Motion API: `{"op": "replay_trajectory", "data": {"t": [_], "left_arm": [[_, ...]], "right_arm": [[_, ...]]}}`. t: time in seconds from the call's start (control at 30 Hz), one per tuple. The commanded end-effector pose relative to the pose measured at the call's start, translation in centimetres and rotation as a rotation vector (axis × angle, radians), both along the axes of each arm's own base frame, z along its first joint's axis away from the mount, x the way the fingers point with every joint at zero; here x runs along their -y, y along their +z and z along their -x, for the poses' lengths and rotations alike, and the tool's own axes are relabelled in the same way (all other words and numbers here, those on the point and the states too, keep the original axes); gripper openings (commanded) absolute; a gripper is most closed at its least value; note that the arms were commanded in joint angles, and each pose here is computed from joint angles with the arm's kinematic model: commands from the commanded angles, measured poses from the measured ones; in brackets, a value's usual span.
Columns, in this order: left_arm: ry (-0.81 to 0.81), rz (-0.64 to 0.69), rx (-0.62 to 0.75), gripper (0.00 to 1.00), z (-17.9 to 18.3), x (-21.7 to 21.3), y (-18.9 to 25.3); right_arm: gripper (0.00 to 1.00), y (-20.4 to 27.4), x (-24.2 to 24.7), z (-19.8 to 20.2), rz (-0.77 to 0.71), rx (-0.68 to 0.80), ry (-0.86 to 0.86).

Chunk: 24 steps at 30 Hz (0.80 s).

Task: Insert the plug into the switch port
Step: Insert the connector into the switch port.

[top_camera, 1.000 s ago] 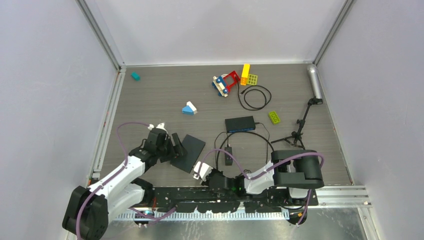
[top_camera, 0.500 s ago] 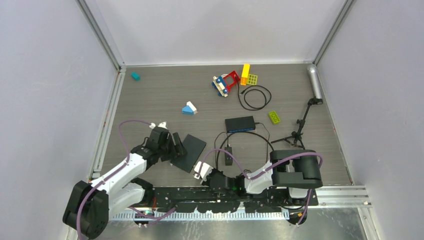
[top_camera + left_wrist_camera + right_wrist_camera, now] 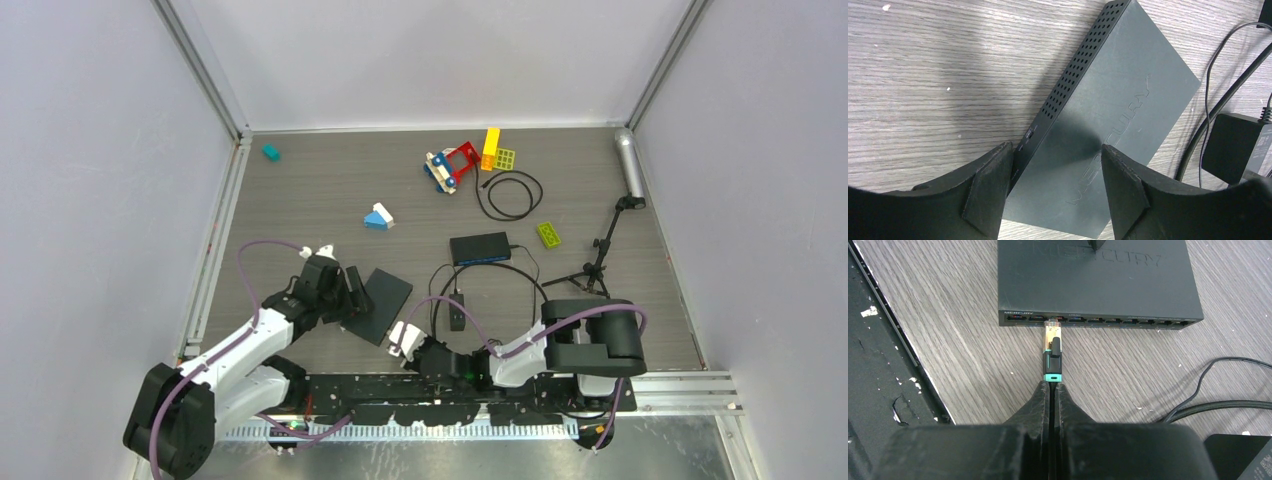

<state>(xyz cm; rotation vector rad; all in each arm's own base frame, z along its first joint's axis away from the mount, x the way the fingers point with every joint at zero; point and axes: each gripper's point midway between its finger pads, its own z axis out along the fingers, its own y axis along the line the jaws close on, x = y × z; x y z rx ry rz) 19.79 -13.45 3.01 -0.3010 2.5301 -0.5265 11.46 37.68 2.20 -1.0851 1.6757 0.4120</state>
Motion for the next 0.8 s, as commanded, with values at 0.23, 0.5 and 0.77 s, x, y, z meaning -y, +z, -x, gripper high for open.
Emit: {"op": "replay_trajectory", "data": {"t": [0.23,0.5,0.77], "left_arm": [[-0.022,-0.005,-0.118,0.66,2.9,-0.1,-1.7],[-0.018,-0.006,-0.114,0.66,2.8,-0.2,-1.6],[-0.016,-0.004,-0.108,0.66,2.8,-0.2,-1.6]], "right_arm": [[0.0,0.6,0.2,0.6,-0.061,-0.065,-0.014],[0.01,0.6,0.7,0.8,-0.061,-0.067,-0.023],[0.0,1.2,0.8,0.7,-0.066,-0.047,-0.026]]}}
